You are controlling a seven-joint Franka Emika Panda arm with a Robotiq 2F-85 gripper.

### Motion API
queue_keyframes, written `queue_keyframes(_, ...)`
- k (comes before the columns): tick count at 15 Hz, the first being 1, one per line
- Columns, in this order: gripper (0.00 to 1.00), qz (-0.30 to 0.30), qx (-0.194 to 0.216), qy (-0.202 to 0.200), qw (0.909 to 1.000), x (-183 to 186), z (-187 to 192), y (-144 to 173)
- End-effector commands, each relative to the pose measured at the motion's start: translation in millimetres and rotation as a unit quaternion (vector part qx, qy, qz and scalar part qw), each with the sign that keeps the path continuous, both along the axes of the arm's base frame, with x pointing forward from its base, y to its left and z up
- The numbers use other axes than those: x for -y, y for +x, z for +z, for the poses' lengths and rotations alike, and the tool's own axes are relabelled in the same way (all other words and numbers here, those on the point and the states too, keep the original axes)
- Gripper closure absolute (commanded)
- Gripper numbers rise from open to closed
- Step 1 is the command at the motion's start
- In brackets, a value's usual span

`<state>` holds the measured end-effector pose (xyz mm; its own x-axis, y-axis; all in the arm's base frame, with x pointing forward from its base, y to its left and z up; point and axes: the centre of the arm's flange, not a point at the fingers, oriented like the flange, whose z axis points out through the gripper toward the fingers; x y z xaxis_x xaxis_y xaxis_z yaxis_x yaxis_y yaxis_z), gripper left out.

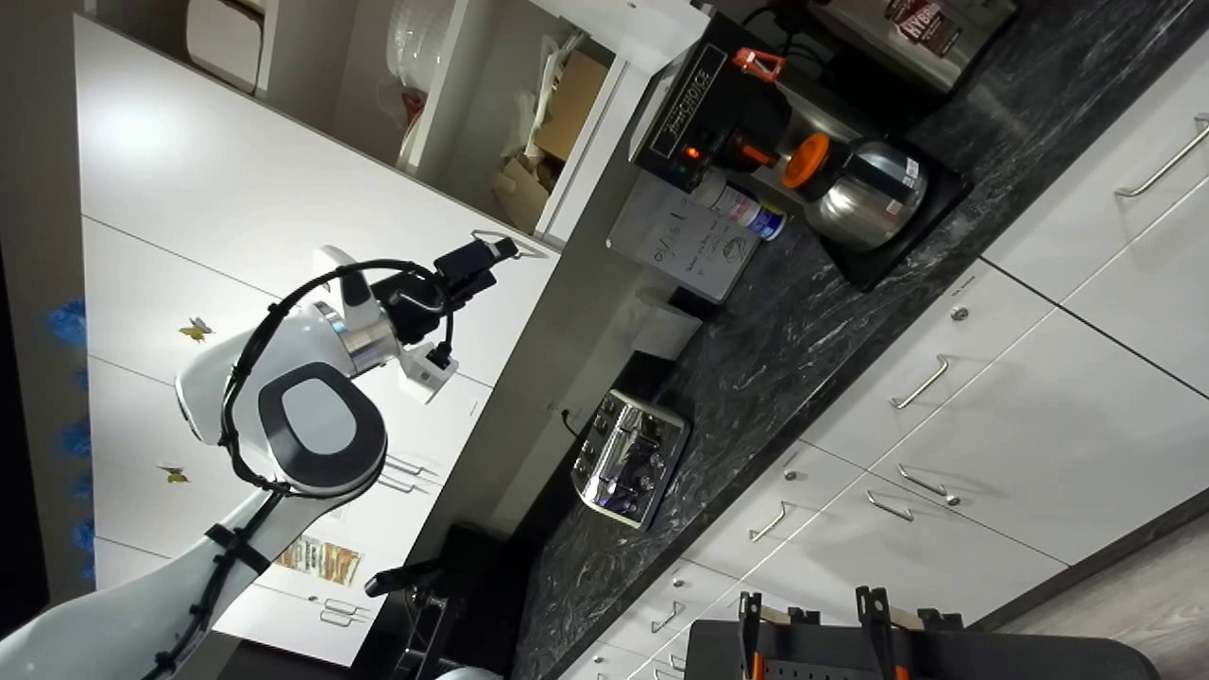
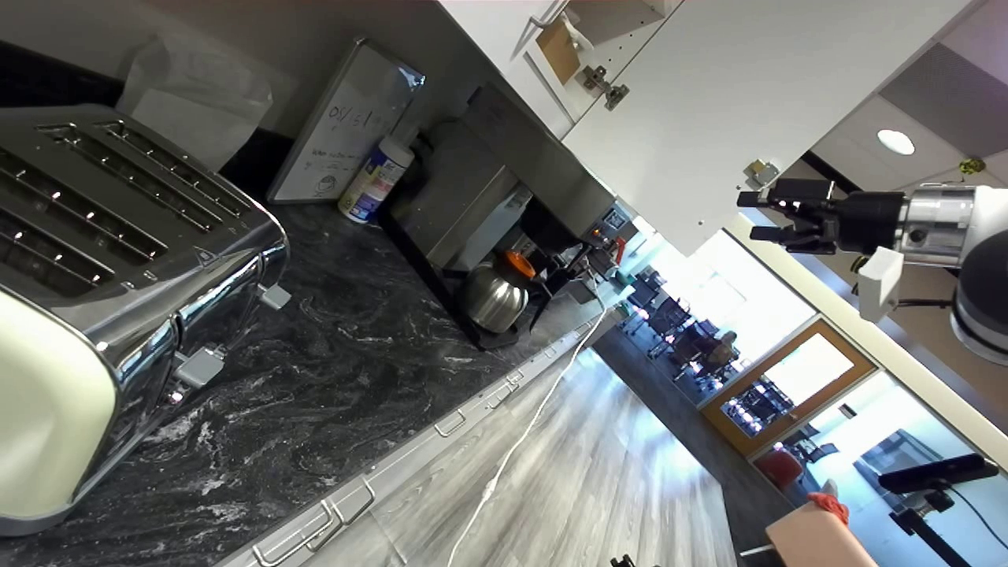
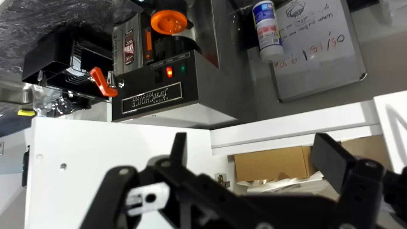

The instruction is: Close the open upper cabinet door

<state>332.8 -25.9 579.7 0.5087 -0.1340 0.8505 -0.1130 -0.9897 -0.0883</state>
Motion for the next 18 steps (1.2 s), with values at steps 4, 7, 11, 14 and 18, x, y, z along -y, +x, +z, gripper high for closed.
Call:
queue_keyframes(4, 0.00, -0.052, 0.053, 0.038, 0.9965, 28, 28, 54)
queue_keyframes(7, 0.00, -0.091, 0.063, 0.052, 0.9924, 51, 44, 64)
queue_keyframes(11, 0.00, -0.192, 0.089, 0.085, 0.9737, 93, 56, 68)
queue_keyframes(14, 0.00, -0.260, 0.109, 0.116, 0.9522, 121, 58, 69)
queue_keyframes(18, 0.00, -0.285, 0.104, 0.126, 0.9445, 138, 50, 56)
